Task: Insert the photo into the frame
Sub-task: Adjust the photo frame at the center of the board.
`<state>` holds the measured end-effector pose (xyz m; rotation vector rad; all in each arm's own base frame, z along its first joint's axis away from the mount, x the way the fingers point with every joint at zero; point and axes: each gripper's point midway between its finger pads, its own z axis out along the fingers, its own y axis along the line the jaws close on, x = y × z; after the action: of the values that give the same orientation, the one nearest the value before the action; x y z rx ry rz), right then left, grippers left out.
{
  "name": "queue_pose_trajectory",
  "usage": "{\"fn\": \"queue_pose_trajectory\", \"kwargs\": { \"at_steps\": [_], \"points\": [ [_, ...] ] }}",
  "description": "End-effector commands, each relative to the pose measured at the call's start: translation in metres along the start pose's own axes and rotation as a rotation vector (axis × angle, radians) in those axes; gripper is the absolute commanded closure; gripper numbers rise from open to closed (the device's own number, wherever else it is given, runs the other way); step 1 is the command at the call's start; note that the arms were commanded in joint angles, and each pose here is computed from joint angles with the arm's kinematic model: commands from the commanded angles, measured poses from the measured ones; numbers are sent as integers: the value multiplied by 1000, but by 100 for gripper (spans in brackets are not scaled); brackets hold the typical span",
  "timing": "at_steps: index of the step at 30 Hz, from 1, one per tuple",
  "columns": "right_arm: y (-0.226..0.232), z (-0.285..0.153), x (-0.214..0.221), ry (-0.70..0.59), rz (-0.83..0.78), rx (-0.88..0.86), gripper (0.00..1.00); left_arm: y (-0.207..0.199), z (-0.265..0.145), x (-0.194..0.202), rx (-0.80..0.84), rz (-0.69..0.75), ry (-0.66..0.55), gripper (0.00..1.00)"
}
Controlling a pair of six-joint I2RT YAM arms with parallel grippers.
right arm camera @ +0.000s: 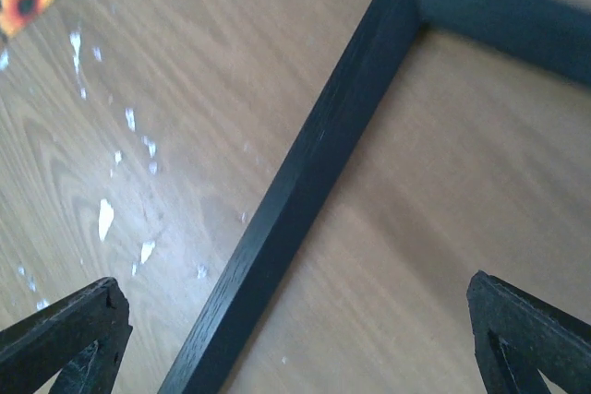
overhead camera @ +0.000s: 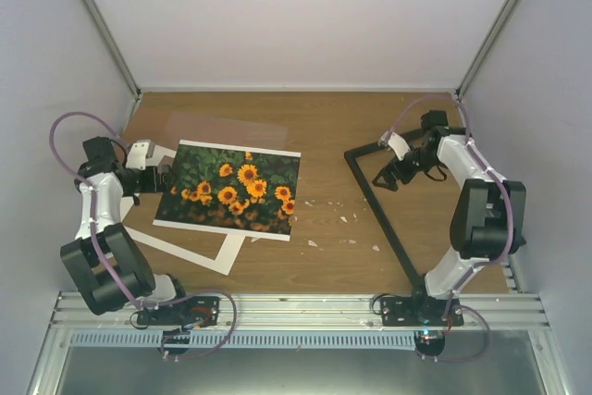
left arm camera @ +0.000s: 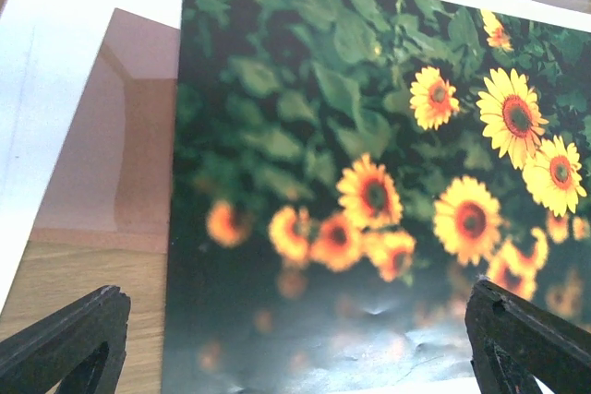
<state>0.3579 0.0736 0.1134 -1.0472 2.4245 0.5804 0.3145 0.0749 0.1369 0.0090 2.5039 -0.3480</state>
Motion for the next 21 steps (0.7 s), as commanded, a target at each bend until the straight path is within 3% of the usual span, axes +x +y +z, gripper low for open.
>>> {"fn": "queue_pose_trajectory", "kwargs": {
  "at_steps": [1,6,12,21],
  "points": [
    [19,9,47,145,-33,-34,1,-1,8,-16,4,30,-21,1],
    [24,4,95,236,-55,-13,6,-5,16,-25,8,72,-9,1],
    [30,-8,121,286,-68,-26,17,-16,28,-31,41,116,5,1],
    [38,13,169,376,-38,47,33,-32,48,-35,110,146,44,1]
  ]
}}
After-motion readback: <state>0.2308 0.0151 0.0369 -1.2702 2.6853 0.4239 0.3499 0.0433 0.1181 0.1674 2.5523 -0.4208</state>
